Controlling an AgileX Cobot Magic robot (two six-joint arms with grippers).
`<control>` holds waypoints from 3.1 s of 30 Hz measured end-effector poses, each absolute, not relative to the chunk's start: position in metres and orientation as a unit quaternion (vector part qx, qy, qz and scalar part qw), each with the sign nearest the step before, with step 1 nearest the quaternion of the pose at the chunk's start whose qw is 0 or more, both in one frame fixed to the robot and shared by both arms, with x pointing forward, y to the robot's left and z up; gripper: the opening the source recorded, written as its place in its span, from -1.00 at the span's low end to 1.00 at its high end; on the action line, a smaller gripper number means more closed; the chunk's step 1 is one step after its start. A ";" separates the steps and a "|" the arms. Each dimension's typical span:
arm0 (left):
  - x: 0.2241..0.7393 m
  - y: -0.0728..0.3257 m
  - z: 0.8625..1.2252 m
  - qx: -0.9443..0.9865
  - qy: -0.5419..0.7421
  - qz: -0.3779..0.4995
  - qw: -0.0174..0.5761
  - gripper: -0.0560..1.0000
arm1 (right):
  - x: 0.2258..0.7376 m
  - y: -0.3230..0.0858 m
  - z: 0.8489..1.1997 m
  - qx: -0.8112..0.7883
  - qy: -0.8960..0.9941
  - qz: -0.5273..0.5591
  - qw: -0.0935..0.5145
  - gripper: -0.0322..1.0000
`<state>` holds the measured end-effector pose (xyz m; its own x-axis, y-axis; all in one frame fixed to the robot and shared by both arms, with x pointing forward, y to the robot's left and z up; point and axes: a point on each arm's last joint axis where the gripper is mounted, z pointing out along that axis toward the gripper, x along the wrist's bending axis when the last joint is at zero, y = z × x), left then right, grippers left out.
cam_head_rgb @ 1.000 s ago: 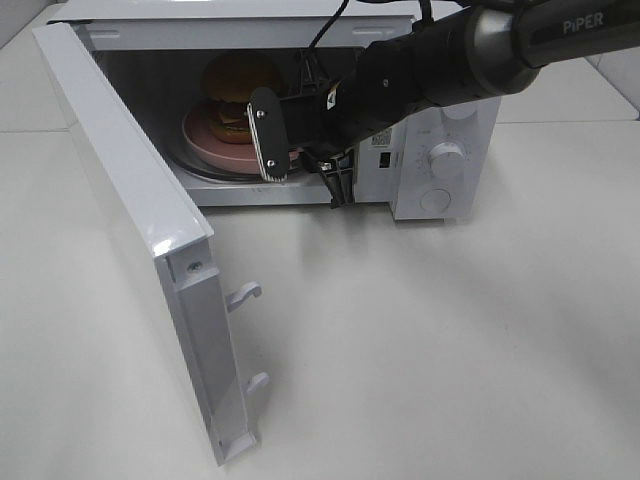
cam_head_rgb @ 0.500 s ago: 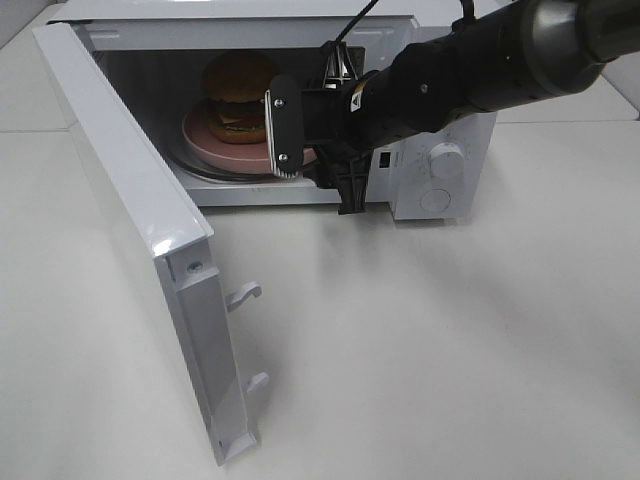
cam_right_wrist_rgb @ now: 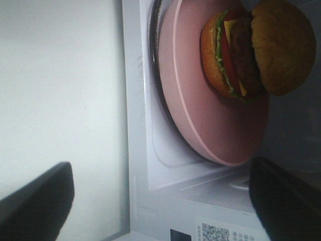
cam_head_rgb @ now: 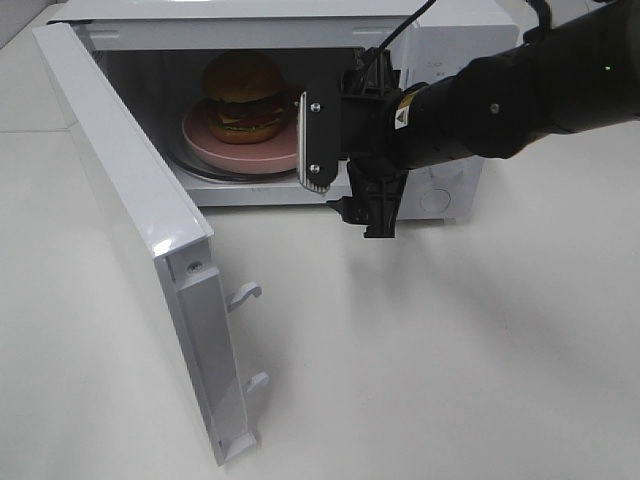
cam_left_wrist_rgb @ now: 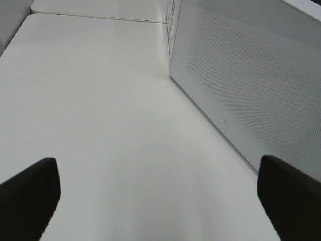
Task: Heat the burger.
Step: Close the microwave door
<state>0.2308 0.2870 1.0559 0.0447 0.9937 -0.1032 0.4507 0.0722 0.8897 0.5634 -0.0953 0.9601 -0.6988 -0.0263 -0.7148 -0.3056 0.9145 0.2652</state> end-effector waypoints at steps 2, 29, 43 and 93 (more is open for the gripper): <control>0.231 0.287 1.056 0.595 0.607 0.331 0.410 0.98 | 0.555 -0.101 0.962 -0.082 0.905 0.189 0.373 0.70; 0.231 0.287 1.056 0.595 0.607 0.331 0.410 0.98 | 0.455 -0.165 1.019 0.328 0.883 0.258 0.214 0.57; 0.231 0.287 1.056 0.595 0.607 0.331 0.410 0.98 | 0.416 -0.191 1.043 0.391 0.879 0.216 0.164 0.55; 0.231 0.287 1.056 0.595 0.607 0.331 0.410 0.98 | 0.251 -0.301 1.056 0.599 0.636 0.359 0.328 0.55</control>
<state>0.2308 0.2870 1.0559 0.0447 0.9937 -0.1032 0.4507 0.0722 0.8897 0.2512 -0.3011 1.0562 -0.0672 0.9977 0.0126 0.5270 0.0247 0.8495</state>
